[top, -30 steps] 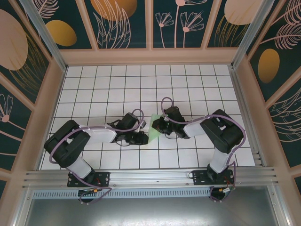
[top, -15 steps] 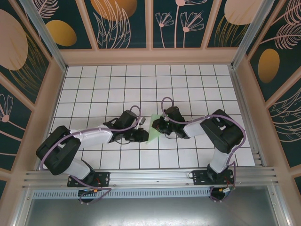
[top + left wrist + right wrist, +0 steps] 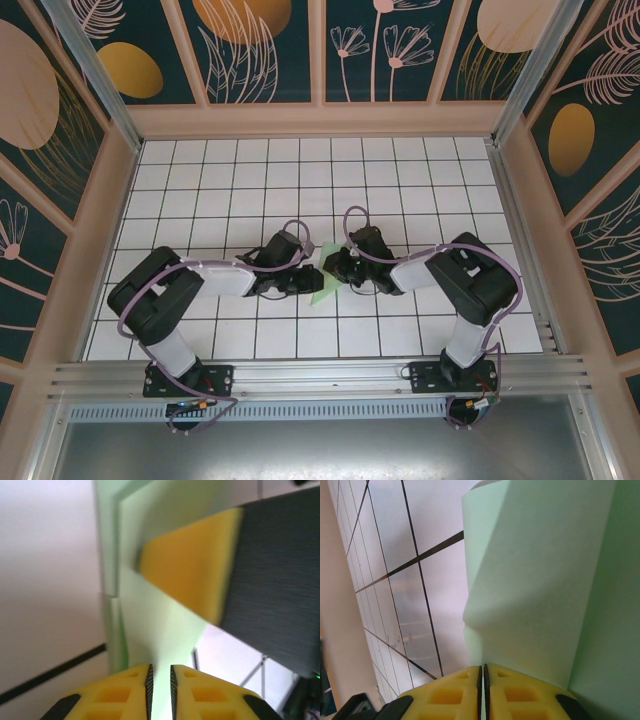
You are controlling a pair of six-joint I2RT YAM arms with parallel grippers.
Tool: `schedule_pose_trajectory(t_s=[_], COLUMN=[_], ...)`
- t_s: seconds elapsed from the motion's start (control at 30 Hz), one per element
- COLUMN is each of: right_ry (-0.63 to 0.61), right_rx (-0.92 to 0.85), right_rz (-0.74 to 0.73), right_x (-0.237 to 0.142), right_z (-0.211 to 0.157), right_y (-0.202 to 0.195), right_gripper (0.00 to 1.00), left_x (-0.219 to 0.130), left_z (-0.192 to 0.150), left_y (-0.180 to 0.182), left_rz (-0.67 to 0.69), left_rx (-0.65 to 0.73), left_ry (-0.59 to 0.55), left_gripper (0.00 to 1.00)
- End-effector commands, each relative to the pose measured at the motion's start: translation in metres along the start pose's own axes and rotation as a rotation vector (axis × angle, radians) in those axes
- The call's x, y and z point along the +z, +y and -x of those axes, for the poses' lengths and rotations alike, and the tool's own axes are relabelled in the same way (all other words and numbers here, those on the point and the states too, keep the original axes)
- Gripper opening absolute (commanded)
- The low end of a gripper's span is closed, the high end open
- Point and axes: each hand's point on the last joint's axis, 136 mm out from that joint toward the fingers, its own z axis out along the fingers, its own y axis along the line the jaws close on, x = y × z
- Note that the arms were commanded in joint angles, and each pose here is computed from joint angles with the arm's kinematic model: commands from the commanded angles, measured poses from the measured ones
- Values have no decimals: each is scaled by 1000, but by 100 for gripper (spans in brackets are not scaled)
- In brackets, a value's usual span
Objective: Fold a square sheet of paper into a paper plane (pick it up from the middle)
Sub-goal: Fourth fold the wing at the center of the table.
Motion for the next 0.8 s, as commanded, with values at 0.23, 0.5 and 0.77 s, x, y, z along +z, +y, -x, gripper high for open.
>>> schedule_pose_trajectory(t_s=[0.23, 0.5, 0.77], right_ry=[-39, -121, -95], right_rx=[1, -112, -154], right_rz=[-186, -59, 12], right_x=[-14, -42, -43], right_z=[17, 48, 22], right_y=[-32, 23, 40], right_gripper=[15, 17, 12], left_x=[-2, -2, -1], left_z=[-37, -47, -40], left_y=[73, 80, 74], left_rz=[248, 248, 249], left_rx=[-47, -44, -21], left_ry=[45, 61, 60], left_gripper=[7, 4, 4])
